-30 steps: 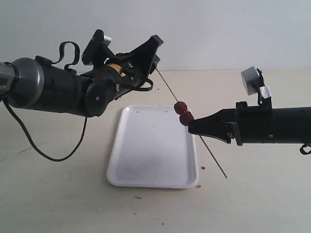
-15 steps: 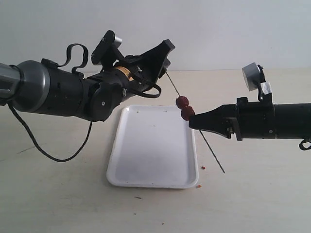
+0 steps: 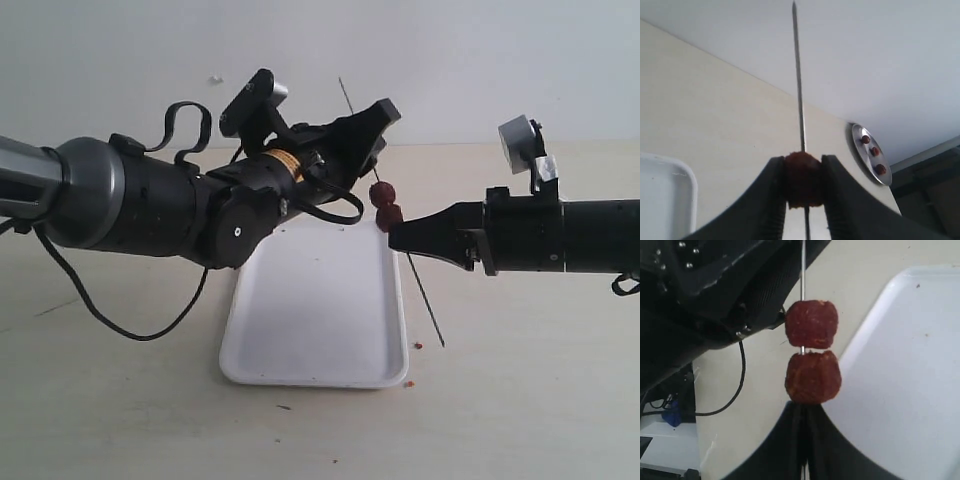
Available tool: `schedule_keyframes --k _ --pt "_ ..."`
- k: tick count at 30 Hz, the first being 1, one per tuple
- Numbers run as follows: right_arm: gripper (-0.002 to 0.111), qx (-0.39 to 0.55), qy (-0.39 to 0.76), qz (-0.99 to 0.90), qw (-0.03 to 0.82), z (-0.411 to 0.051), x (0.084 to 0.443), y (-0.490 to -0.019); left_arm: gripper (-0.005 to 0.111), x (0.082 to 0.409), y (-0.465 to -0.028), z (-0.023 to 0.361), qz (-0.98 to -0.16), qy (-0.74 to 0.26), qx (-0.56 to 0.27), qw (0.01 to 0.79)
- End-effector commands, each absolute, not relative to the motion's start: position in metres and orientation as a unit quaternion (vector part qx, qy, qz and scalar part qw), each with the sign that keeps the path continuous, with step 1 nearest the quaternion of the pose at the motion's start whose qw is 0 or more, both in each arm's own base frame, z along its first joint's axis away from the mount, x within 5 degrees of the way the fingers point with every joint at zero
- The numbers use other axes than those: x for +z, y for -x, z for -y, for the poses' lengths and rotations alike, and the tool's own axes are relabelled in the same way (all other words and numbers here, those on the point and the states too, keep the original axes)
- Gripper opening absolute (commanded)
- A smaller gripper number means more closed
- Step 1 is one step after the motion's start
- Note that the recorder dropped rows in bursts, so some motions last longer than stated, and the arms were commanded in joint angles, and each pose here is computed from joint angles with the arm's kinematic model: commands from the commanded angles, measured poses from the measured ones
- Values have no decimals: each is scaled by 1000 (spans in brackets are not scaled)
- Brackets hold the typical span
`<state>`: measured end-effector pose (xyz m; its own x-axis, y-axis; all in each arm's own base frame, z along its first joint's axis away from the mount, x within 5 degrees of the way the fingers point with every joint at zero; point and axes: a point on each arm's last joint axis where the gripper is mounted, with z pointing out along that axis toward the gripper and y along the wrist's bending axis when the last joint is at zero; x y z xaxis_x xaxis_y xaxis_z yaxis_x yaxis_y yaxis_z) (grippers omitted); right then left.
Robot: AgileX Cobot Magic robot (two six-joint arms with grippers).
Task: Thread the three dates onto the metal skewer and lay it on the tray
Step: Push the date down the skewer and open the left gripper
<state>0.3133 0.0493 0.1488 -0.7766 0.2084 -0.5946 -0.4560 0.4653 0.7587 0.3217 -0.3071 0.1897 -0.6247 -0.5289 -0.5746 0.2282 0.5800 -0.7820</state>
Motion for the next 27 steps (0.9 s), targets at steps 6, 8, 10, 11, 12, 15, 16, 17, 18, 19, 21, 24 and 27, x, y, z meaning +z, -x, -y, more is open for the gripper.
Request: schedule_keyframes --k 6,8,10,11,12,15,16,17,18,19,21,24,27 --pt "0 514 96 -781 342 -50 156 -320 27 180 -309 318 -807 57 -427 403" --pt "0 513 96 -782 342 -49 156 -321 27 179 -309 318 -810 57 -424 400" --pt "0 513 96 -782 342 -49 156 -321 27 179 -309 318 -813 55 -421 398" --pt "0 512 95 -782 342 -49 156 -321 27 178 -309 318 -814 52 -419 399" --pt "0 511 95 -783 342 -49 156 -321 28 178 -309 318 -814 47 -416 401" --pt "0 501 93 -790 342 -48 154 -322 37 178 -309 317 -817 48 -414 399" --pt "0 496 91 -793 342 -48 153 -322 42 178 -309 317 -817 48 -414 399" --pt "0 494 90 -794 342 -48 153 -322 46 178 -310 316 -817 49 -413 400" --pt "0 493 90 -795 342 -47 153 -322 50 178 -310 316 -817 49 -413 400" --pt "0 493 90 -795 342 -47 152 -322 54 178 -310 316 -817 49 -413 400" --pt "0 493 88 -796 339 -47 150 -322 60 178 -311 315 -817 50 -412 401" --pt "0 491 91 -797 339 -47 147 -323 62 178 -313 313 -817 52 -411 402" --pt "0 486 89 -801 338 -47 146 -323 62 178 -317 309 -816 58 -409 404"
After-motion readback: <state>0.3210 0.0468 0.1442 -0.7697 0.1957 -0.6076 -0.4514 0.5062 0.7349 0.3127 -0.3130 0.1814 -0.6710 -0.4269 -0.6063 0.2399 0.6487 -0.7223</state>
